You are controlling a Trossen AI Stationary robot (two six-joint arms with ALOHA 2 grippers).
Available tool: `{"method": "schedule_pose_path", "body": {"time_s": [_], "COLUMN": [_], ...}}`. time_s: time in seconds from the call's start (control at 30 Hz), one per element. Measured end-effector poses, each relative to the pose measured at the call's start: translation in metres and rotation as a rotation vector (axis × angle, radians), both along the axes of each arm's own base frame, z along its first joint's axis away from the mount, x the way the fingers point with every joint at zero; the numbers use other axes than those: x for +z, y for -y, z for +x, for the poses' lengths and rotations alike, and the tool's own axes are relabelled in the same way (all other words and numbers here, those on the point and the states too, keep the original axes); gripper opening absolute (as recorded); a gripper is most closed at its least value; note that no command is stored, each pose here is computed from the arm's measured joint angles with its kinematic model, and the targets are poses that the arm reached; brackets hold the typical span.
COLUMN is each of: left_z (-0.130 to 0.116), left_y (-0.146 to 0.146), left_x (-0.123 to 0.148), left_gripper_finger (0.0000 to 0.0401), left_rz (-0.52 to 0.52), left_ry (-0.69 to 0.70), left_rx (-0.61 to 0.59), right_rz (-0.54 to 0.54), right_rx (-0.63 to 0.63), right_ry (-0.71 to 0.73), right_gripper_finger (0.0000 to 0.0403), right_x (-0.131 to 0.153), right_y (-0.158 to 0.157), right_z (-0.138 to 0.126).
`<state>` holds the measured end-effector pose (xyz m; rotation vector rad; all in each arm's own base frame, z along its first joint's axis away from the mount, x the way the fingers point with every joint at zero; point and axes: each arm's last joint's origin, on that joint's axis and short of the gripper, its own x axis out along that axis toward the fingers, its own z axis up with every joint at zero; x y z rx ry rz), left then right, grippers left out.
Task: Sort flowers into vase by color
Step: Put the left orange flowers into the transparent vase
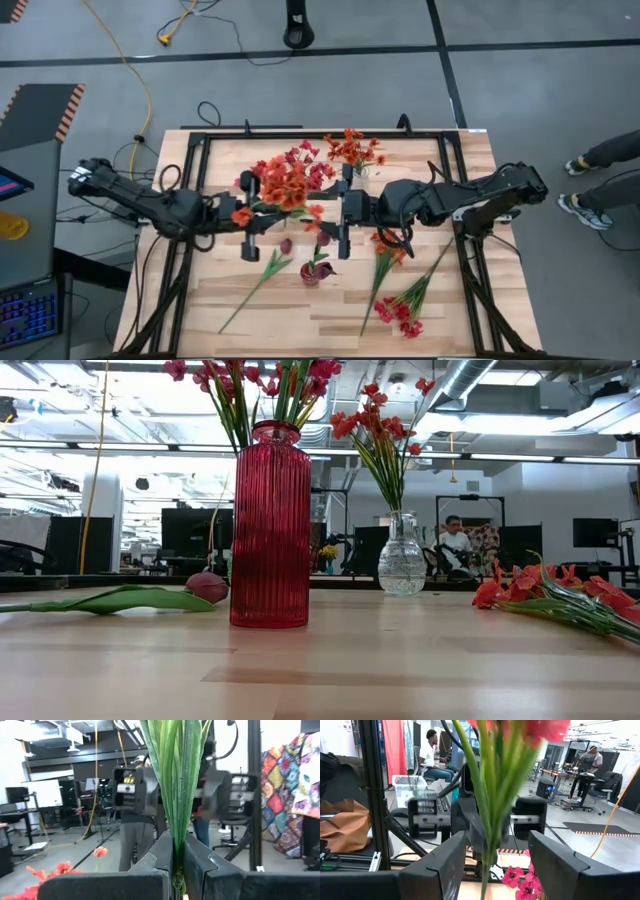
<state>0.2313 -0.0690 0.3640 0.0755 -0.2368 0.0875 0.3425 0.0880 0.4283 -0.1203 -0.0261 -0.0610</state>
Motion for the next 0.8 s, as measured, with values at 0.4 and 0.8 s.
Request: {"method": "schedule_pose_path", "body": {"time_s": [0.4, 0.8], "left_z": [0.04, 0.056], "left_y": [0.004, 0.008], "left_x": [0.004, 0.001], "left_gripper_finger": [0.0007, 0.0007], "left_rz": [0.041, 0.067], "left_ry": [-0.008, -0.033], "left_rx": [0.013, 0.028], "right_rz": [-0.002, 0.008], "right_rx": [0.0, 0.009], "right_ry": [-0.005, -0.019], "right_gripper_finger": [0.024, 0.0199], "right_x": [-0.001, -0.002], "right_y": [0.0, -0.003], "right_z": [0.0, -0.001]}}
